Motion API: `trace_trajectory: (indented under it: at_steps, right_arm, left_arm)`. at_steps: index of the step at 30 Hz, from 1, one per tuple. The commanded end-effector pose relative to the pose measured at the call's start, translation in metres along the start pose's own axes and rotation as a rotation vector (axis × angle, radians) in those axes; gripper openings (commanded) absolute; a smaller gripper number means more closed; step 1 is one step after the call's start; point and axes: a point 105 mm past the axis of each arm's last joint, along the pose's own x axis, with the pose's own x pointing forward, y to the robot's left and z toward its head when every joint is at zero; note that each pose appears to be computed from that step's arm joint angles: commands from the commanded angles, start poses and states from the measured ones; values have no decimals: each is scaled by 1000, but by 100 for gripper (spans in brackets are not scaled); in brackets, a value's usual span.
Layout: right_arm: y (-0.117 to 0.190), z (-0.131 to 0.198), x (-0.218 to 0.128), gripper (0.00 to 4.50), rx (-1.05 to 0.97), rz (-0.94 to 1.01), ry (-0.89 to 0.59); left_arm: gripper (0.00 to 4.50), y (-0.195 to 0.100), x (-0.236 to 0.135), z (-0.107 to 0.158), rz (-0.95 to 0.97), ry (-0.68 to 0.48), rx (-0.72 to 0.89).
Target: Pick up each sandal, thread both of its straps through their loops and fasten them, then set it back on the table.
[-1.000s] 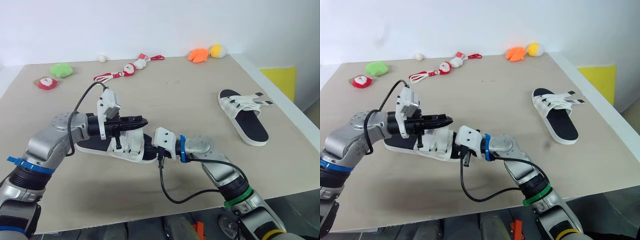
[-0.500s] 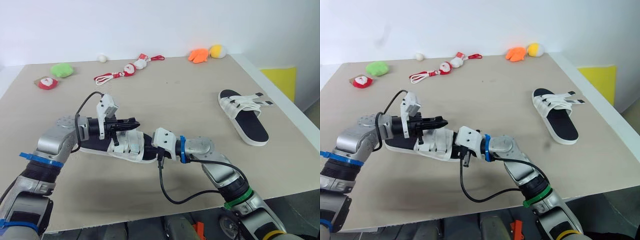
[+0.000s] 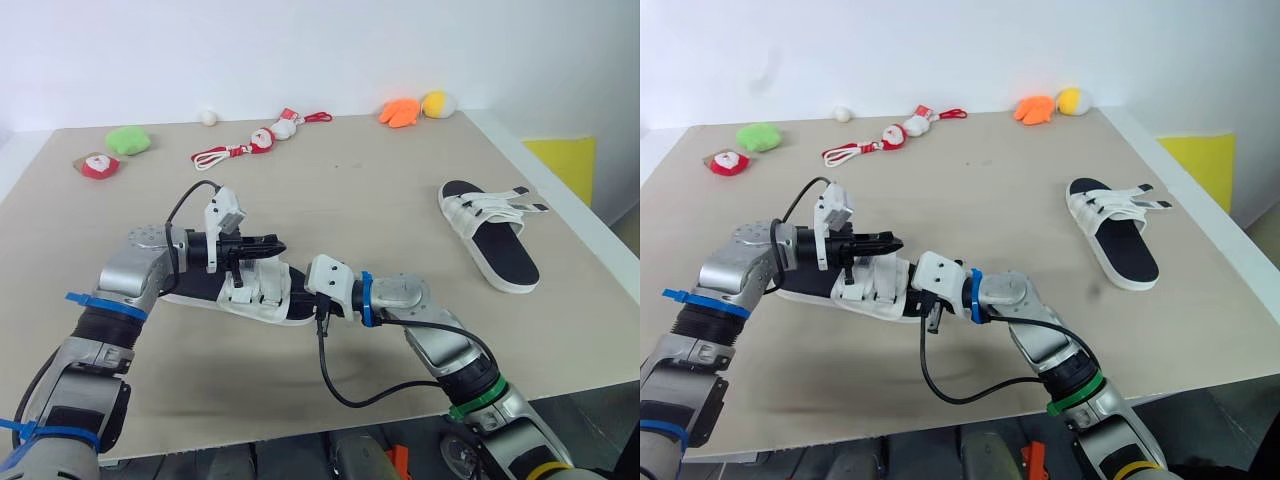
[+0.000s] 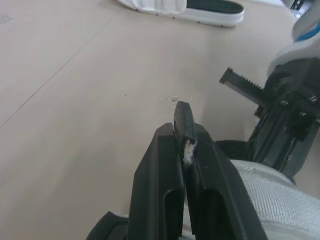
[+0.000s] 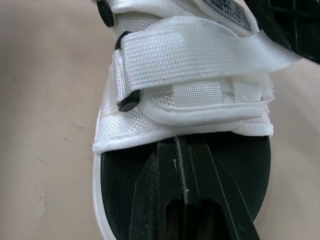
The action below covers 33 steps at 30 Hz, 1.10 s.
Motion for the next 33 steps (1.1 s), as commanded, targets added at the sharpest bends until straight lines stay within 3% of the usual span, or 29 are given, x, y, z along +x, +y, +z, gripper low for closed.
trace_trajectory:
  at_steps: [1,13,17,20,22,23,24,33]
  right_arm:
    - [18,-19,6,0,48,64,66]
    - [18,-19,5,0,57,64,63]
    - [18,-18,5,0,59,64,60]
    - [18,-17,5,0,59,64,59]
    - [18,-17,5,0,61,64,57]
    - [18,-17,5,0,61,64,57]
    - [17,-17,5,0,62,64,57]
    - [18,-16,4,0,66,65,56]
  left_arm:
    - [2,9,-1,-2,37,50,68]
    - [2,6,-1,-17,20,116,83]
    - [139,6,-2,-20,16,138,82]
    - [296,6,-2,-21,17,145,94]
    - [362,7,-2,-21,26,141,100]
    - [430,7,-2,-21,24,142,100]
    - [447,7,-2,-22,24,143,101]
    - [447,16,-1,-17,63,132,171]
